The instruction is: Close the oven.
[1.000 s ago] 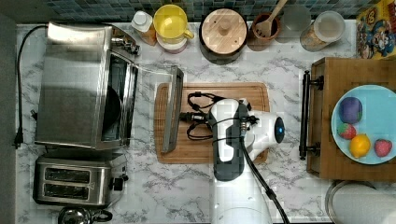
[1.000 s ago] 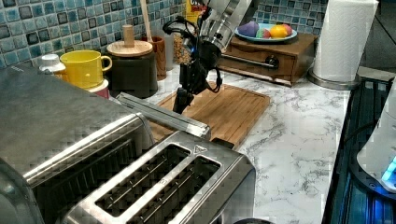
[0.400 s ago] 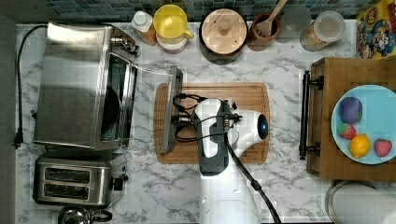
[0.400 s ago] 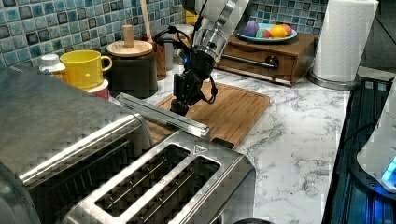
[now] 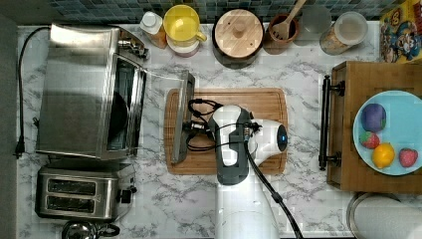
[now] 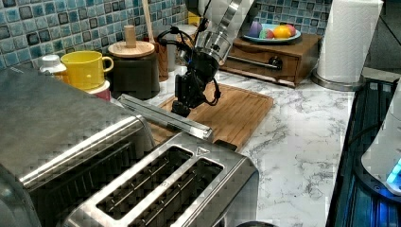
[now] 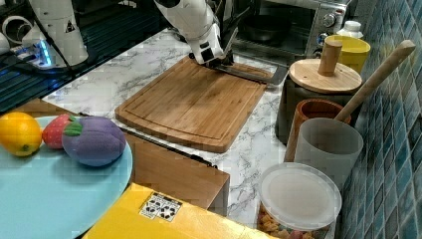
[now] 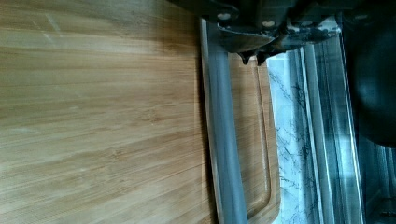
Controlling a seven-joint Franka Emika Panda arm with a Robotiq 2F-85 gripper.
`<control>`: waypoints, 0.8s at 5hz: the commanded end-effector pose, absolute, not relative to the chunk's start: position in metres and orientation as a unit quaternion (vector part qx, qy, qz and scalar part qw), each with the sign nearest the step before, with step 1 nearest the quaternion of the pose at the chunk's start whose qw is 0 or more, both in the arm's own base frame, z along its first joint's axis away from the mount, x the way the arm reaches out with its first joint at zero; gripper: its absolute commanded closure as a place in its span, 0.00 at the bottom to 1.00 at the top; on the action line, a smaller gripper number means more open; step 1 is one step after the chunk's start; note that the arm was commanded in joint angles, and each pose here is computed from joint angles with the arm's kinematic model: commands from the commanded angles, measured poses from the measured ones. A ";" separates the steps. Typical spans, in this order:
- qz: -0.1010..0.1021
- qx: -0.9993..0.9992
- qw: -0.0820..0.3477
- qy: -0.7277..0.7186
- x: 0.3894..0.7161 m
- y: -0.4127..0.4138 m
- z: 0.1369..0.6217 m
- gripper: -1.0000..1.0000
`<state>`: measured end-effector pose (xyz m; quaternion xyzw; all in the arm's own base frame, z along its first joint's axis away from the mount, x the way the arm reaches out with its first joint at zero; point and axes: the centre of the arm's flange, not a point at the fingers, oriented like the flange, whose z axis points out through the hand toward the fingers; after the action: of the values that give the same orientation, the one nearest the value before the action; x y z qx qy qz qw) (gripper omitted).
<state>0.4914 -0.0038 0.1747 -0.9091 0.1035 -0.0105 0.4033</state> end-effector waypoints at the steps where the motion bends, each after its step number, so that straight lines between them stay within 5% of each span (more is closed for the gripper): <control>1: -0.078 -0.886 0.458 0.002 0.555 0.101 0.294 1.00; 4: -0.108 -0.885 0.452 -0.036 0.560 0.144 0.379 1.00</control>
<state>0.4972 0.0118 0.2101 -0.9156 0.0664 -0.0318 0.3952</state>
